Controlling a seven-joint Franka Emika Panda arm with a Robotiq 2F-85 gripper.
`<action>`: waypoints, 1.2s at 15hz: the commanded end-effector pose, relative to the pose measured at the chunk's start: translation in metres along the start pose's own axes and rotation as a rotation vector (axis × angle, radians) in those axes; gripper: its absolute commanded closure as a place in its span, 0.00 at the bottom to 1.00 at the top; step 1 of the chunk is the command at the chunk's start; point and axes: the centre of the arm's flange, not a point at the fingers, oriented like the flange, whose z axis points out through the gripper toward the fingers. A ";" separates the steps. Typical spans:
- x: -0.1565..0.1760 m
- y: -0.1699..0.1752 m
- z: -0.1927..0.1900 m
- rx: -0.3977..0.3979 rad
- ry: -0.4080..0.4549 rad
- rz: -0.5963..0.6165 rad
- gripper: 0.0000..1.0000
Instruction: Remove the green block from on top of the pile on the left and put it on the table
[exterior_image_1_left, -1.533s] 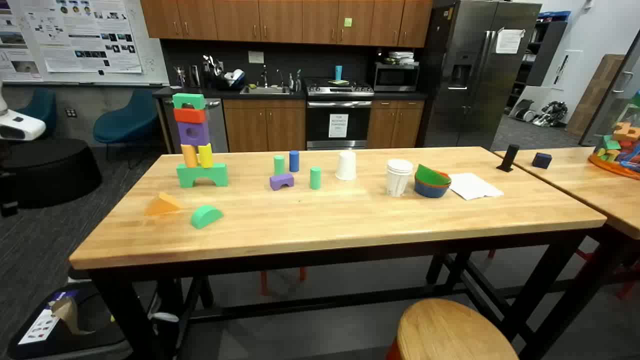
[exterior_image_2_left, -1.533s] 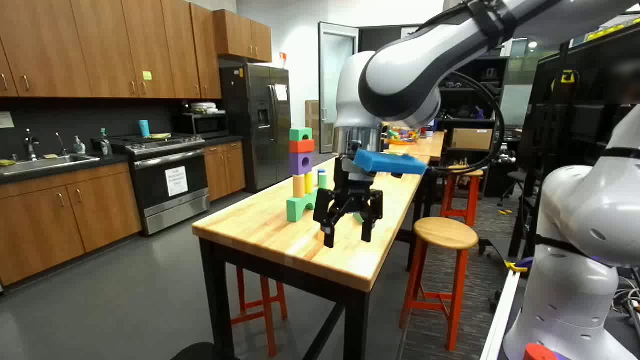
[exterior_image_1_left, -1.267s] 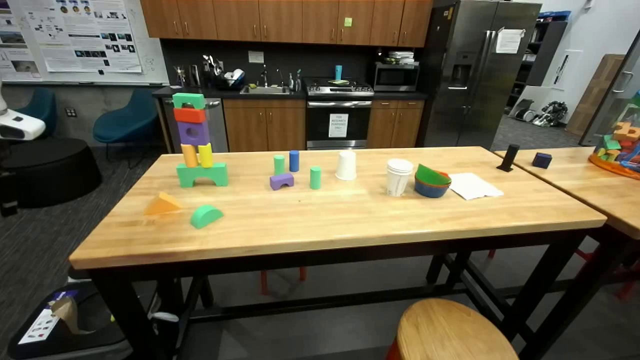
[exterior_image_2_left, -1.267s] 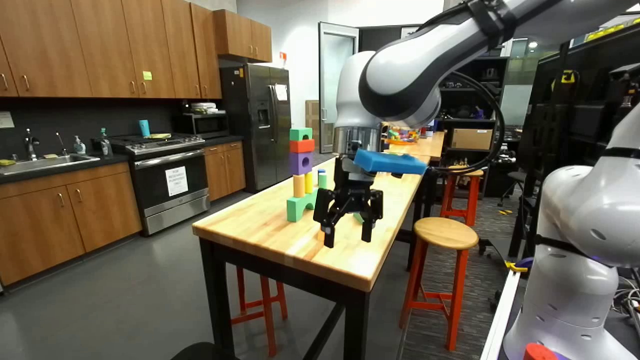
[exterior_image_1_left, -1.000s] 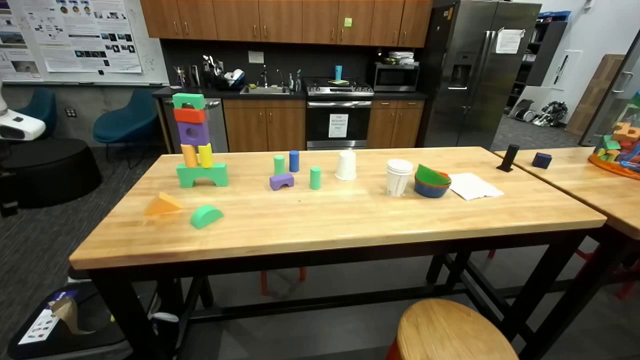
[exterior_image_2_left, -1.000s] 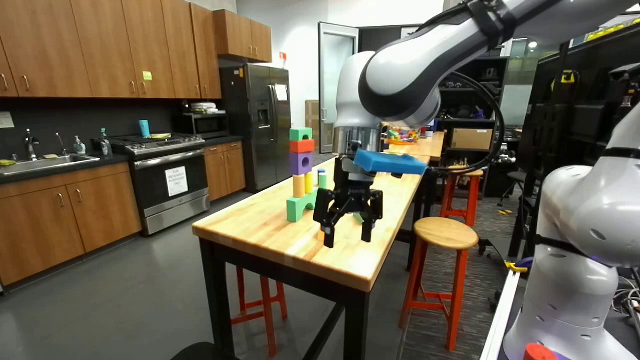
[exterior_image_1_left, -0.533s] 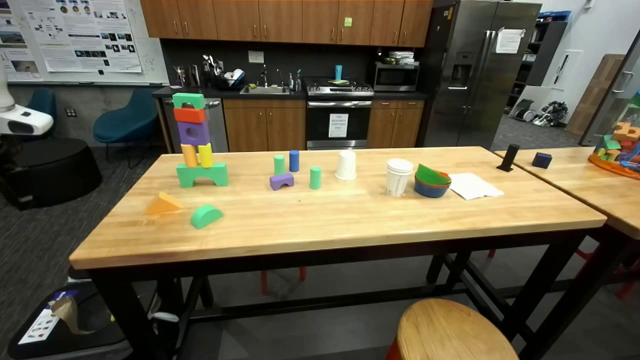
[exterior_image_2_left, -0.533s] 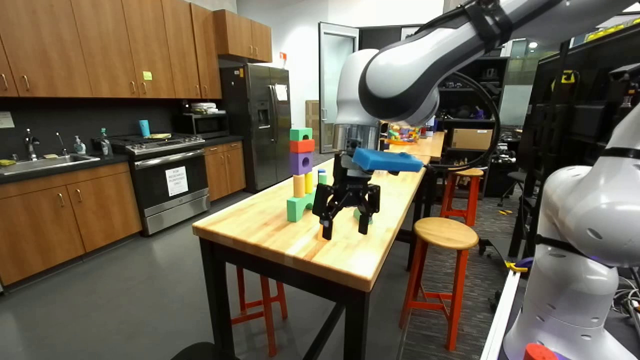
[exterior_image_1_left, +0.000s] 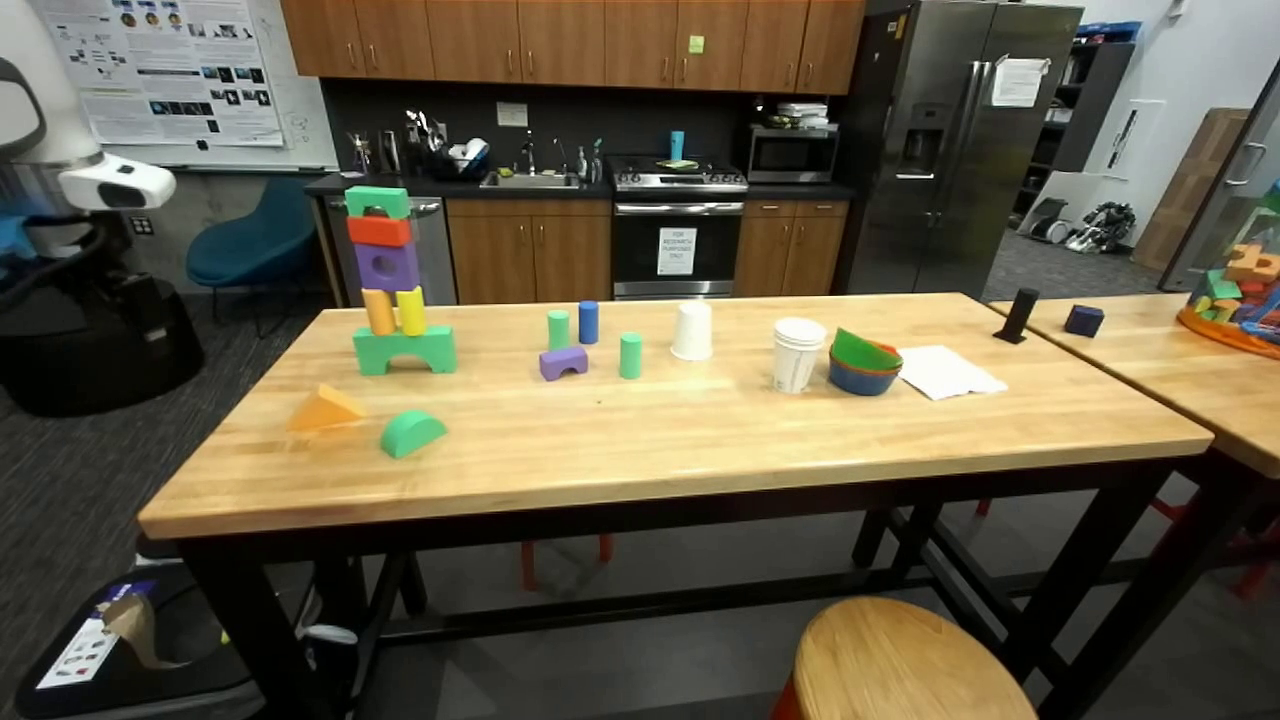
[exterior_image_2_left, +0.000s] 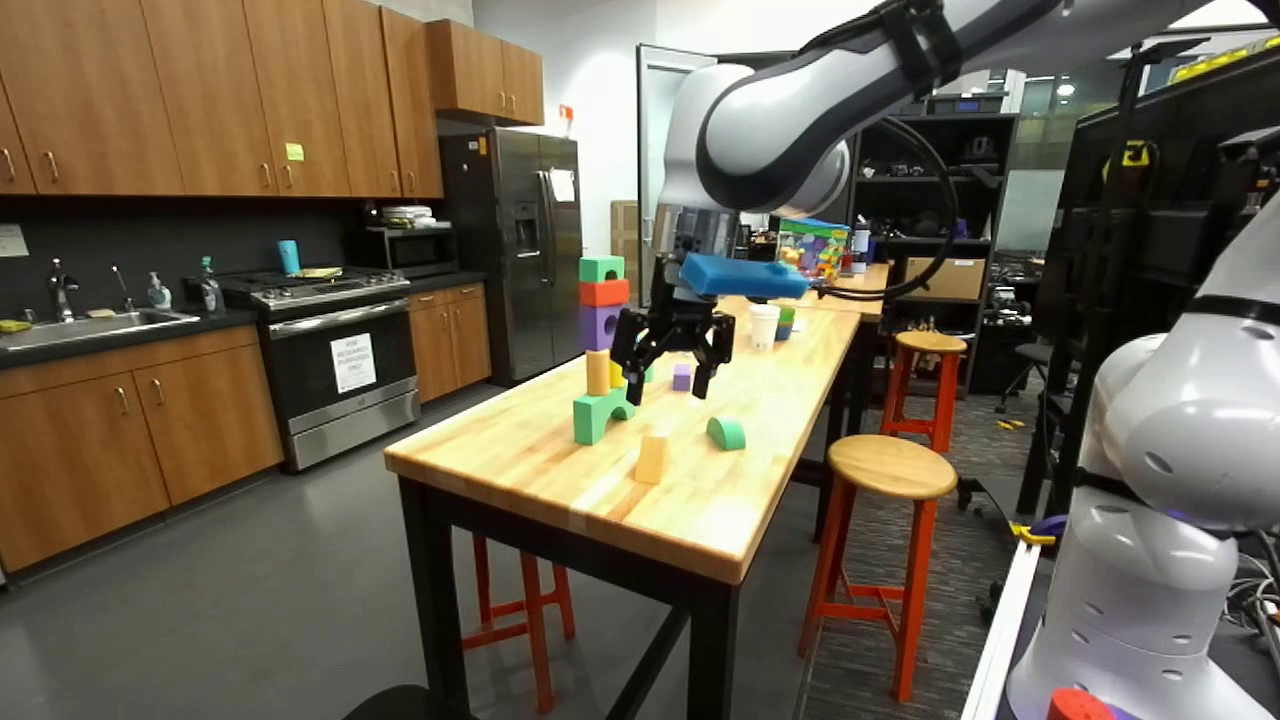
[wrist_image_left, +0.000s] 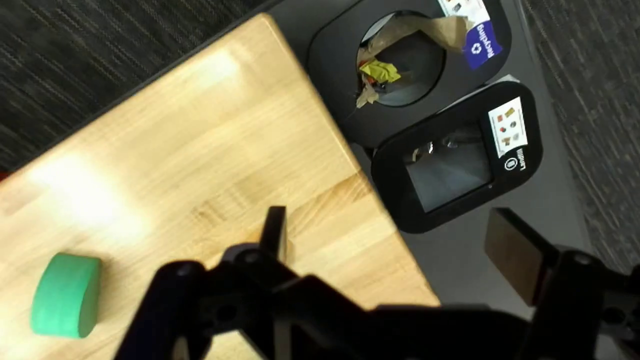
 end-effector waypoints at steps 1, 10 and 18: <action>0.041 -0.007 -0.015 -0.026 0.024 0.013 0.00; 0.102 -0.005 -0.037 0.045 0.069 0.098 0.00; 0.119 -0.007 -0.030 0.007 0.113 0.111 0.00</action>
